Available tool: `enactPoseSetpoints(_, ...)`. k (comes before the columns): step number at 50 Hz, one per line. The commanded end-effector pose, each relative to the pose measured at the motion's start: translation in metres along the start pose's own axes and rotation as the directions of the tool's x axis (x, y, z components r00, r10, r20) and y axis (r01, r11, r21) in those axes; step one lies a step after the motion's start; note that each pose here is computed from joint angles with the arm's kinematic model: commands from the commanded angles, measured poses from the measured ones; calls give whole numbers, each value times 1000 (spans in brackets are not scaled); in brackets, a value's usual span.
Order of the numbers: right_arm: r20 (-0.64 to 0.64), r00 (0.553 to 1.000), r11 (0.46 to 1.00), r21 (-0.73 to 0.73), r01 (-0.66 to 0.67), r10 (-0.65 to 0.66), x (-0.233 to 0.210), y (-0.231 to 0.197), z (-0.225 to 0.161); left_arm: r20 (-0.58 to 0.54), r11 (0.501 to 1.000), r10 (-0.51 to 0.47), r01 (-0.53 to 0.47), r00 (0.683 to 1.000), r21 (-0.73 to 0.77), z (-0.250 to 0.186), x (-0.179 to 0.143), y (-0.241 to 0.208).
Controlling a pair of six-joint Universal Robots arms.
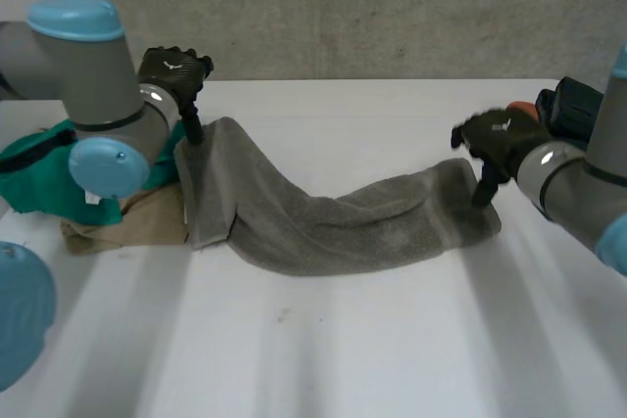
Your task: Fold the laundry.
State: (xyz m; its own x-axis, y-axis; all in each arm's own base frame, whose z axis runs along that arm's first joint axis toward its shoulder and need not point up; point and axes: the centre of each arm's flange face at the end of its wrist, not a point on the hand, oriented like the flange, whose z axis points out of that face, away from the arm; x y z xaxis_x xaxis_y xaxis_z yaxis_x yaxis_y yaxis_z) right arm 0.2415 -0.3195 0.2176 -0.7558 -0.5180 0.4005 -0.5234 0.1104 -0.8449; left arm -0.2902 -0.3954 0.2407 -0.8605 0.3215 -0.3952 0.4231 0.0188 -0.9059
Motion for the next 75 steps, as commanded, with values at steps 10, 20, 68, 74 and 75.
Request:
enactPoseSetpoints(10,109,988,991,-59,119,-112,-40,64,9,-240,982,131,-159,962,-101,-105,13,26)
enactPoseSetpoints(20,48,991,992,20,122,-123,-41,71,34,-274,983,141,-168,951,-77,-116,24,50)
enactPoseSetpoints(68,114,993,999,-9,-31,32,-48,77,20,-235,942,293,-321,927,-92,-28,55,100)
enactPoseSetpoints(74,117,993,1000,-11,-25,27,-51,82,29,-232,943,299,-323,926,-75,-23,58,101)
enactPoseSetpoints(75,112,993,999,-9,-30,31,-50,82,31,-234,944,299,-323,925,-71,-22,58,101)
